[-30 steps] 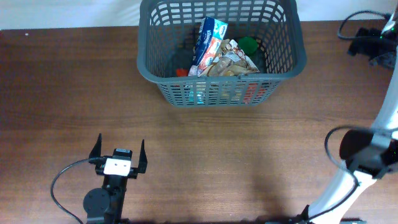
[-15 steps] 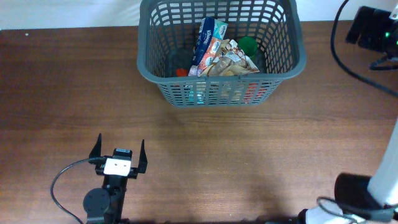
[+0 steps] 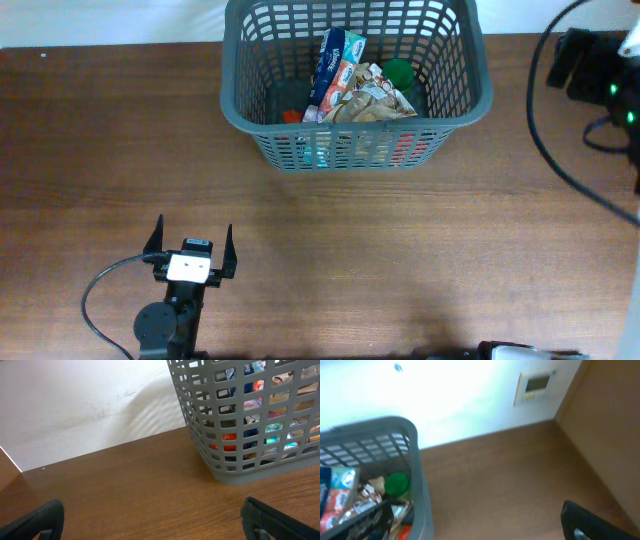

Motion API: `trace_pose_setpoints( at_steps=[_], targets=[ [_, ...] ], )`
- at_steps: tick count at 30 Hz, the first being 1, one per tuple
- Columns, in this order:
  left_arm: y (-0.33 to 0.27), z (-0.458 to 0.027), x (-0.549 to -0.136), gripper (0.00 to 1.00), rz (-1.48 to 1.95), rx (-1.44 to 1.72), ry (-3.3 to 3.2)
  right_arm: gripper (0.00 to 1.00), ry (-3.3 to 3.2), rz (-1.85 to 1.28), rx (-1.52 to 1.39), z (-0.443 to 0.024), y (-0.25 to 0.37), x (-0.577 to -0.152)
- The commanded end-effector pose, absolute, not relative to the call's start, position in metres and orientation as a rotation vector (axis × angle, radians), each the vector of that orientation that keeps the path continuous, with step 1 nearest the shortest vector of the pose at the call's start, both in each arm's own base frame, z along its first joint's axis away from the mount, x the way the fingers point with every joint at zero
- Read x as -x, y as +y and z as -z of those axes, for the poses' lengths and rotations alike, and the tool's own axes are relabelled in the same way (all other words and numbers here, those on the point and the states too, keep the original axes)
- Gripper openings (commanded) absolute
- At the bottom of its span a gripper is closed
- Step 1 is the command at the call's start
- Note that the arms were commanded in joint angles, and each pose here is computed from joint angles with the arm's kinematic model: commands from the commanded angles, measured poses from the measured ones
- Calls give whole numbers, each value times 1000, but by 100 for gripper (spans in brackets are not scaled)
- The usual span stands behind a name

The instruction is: Pack container

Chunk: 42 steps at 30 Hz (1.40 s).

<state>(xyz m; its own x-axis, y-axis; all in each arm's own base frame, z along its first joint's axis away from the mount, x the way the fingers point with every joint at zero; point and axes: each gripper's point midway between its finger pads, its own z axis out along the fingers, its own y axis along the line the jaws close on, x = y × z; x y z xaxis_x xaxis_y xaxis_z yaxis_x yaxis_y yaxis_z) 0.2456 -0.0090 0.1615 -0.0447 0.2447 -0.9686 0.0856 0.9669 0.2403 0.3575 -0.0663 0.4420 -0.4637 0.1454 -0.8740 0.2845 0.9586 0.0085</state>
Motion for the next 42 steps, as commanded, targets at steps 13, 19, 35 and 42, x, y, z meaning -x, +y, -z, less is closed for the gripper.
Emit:
trace_pose_setpoints(
  at_steps=[13,19,35,42],
  targets=[
    [-8,-159,-246,99,-143,-260,1620,98,1790,101,-241,-457,-45,-265],
    [-8,-159,-246,99,-143,-260,1620,99,1679,37,-181,-450,-30,-244],
    [-8,-159,-246,99,-143,-260,1620,99,1443,-76,-35,-426,-1,-212],
    [-8,-159,-246,99,-143,-260,1620,99,1383,-70,-28,-422,1,-194]
  ],
)
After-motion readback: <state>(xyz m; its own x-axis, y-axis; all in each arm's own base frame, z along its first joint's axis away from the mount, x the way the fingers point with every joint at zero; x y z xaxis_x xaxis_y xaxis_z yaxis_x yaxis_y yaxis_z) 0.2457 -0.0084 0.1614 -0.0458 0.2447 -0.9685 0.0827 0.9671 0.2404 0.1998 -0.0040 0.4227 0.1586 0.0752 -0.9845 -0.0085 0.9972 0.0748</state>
